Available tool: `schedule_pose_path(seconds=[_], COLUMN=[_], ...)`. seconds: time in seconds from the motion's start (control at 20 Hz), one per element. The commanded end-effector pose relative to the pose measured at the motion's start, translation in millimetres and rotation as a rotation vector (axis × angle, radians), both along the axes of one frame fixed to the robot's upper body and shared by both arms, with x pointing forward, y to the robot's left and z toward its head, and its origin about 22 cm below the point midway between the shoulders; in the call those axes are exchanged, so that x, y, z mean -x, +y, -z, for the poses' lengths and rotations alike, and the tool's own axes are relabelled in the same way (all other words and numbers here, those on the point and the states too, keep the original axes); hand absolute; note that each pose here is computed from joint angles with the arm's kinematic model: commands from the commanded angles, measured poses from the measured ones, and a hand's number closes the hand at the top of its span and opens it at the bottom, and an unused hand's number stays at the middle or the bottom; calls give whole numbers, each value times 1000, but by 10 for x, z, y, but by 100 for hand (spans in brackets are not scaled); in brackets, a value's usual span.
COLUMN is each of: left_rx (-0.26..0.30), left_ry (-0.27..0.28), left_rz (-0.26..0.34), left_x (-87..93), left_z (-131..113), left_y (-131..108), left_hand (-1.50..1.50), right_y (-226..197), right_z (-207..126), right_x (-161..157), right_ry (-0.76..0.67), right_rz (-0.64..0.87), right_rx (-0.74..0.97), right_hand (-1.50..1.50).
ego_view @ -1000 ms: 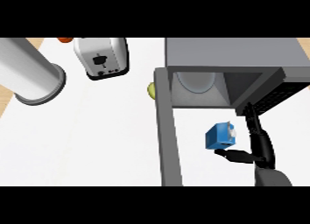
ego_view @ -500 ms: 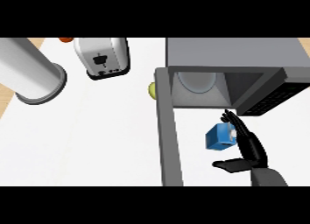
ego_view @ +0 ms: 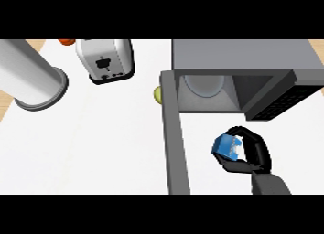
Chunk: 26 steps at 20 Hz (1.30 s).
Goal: Pick up the milk, place it into the microwave and close the microwave
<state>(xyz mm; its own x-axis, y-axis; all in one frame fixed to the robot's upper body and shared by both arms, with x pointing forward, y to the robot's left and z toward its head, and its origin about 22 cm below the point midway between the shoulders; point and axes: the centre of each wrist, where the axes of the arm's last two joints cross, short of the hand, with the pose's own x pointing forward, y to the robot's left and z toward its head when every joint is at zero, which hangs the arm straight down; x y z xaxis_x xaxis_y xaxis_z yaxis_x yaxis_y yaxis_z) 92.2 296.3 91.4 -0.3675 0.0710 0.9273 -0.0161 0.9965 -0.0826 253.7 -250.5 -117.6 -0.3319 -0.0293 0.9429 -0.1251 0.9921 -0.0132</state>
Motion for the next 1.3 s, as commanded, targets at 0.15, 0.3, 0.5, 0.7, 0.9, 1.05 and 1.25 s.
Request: schedule_pose_path(seconds=[0.15,0.3,0.5,0.7,0.9,1.05,1.25], left_rx=[-7,11,14,30,27,16,19], left_ry=[13,7,0,13,1,5,13], left_rz=[5,8,24,17,15,8,-10], left_x=[130,120,23,8,-7,81,93], left_z=[-90,-37,23,35,-75,-95,110], left_y=[74,21,63,-93,-51,153,225], left_hand=[-150,-150,-150,-150,-150,-150,-150], right_y=[241,-233,-761,-337,-319,-1,151], right_z=[-282,-244,-532,-708,-794,-1024,-1176], right_x=[-95,-88,-36,-226,8,-60,-325], right_ry=[-85,-98,-106,-112,-119,-140,-144], right_rz=[-23,46,79,13,-2,17,70], right_rx=[-69,-41,-42,-106,-92,-28,67], right_hand=[150,150,150,150,150,150,150])
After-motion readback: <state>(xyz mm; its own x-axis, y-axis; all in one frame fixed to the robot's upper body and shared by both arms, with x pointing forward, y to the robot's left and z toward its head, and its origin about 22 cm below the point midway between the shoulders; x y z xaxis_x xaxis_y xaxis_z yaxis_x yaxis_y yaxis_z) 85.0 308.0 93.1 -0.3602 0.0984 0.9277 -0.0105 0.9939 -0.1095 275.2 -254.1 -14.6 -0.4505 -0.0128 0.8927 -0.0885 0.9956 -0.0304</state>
